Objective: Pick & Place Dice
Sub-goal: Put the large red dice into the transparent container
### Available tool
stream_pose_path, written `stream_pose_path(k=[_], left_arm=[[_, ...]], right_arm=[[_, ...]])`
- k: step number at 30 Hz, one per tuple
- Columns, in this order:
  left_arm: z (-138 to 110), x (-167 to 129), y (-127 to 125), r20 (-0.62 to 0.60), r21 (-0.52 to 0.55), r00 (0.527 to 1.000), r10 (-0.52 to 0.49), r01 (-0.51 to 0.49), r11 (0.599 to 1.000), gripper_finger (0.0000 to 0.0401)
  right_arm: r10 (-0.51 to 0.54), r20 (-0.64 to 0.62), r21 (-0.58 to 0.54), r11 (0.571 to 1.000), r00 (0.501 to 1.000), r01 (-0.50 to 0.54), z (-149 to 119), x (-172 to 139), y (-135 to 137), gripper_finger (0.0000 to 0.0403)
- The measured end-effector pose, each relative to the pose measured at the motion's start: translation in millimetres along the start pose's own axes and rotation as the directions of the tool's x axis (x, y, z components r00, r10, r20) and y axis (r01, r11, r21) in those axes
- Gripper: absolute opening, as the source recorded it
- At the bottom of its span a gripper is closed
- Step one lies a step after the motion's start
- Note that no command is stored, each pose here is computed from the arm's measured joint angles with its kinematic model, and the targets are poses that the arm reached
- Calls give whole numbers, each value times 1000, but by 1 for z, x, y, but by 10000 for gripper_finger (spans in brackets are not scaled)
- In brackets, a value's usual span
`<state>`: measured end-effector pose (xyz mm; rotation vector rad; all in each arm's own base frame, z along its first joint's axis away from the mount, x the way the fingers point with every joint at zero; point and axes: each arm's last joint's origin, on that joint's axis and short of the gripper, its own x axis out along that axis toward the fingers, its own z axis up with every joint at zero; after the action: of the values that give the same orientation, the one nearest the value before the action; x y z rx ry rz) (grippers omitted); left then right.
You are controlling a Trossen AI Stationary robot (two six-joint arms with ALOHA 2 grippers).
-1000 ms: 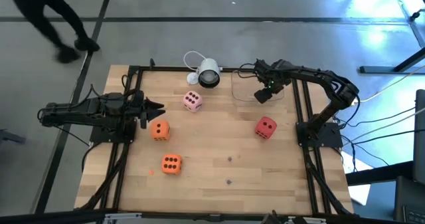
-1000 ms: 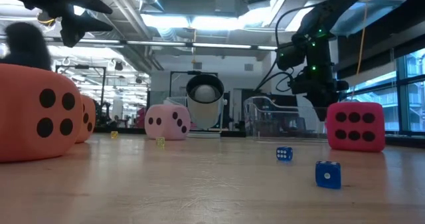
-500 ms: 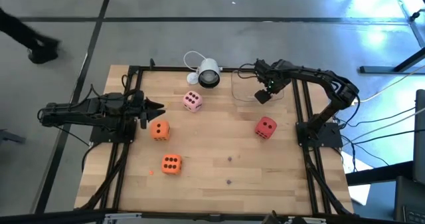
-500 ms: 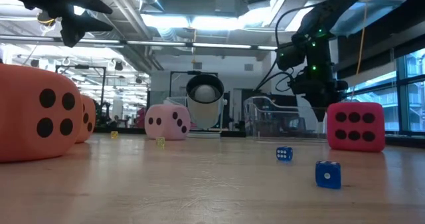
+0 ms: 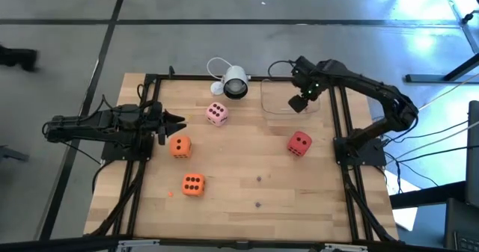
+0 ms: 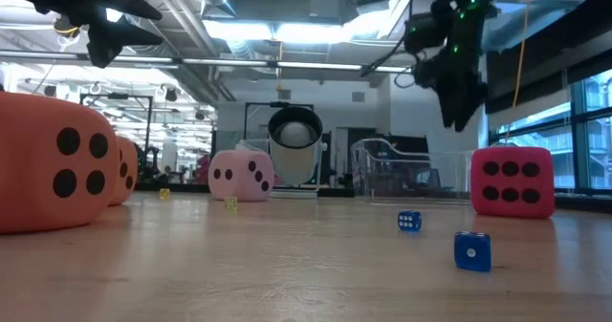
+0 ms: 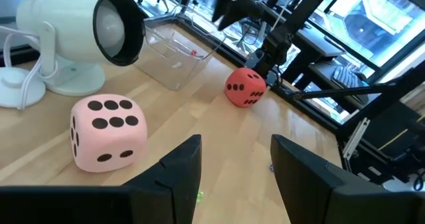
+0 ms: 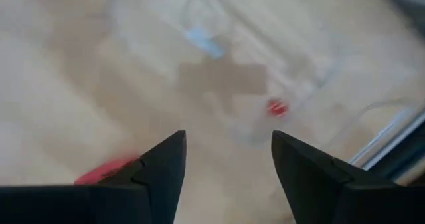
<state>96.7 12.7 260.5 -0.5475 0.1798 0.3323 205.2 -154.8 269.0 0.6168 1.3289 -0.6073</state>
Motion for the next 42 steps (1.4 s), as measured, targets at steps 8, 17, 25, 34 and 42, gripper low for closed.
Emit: stream_pose_path(k=[8, 17, 25, 34, 42], left_arm=[[0, 0, 0, 0, -3, 1000, 0, 0, 1000, 175], [0, 0, 0, 0, 5, 1000, 1, -1, 1000, 175], [0, 0, 0, 0, 5, 1000, 1, -1, 1000, 175], [0, 0, 0, 4, 31, 1000, 9, -9, 999, 175], [0, 0, 0, 4, 35, 1000, 9, -9, 999, 175]], right_arm=[[-86, -138, -2, 996, 987, 87, -16, -14, 6, 240], [-201, -31, -110, 974, 979, 196, -32, -33, 54, 227], [-163, -43, -111, 981, 986, 157, -69, -37, 109, 215], [-145, -19, -191, 972, 989, 139, -125, -37, 163, 212], [-281, 74, -414, 864, 957, 286, -144, -5, 201, 213]])
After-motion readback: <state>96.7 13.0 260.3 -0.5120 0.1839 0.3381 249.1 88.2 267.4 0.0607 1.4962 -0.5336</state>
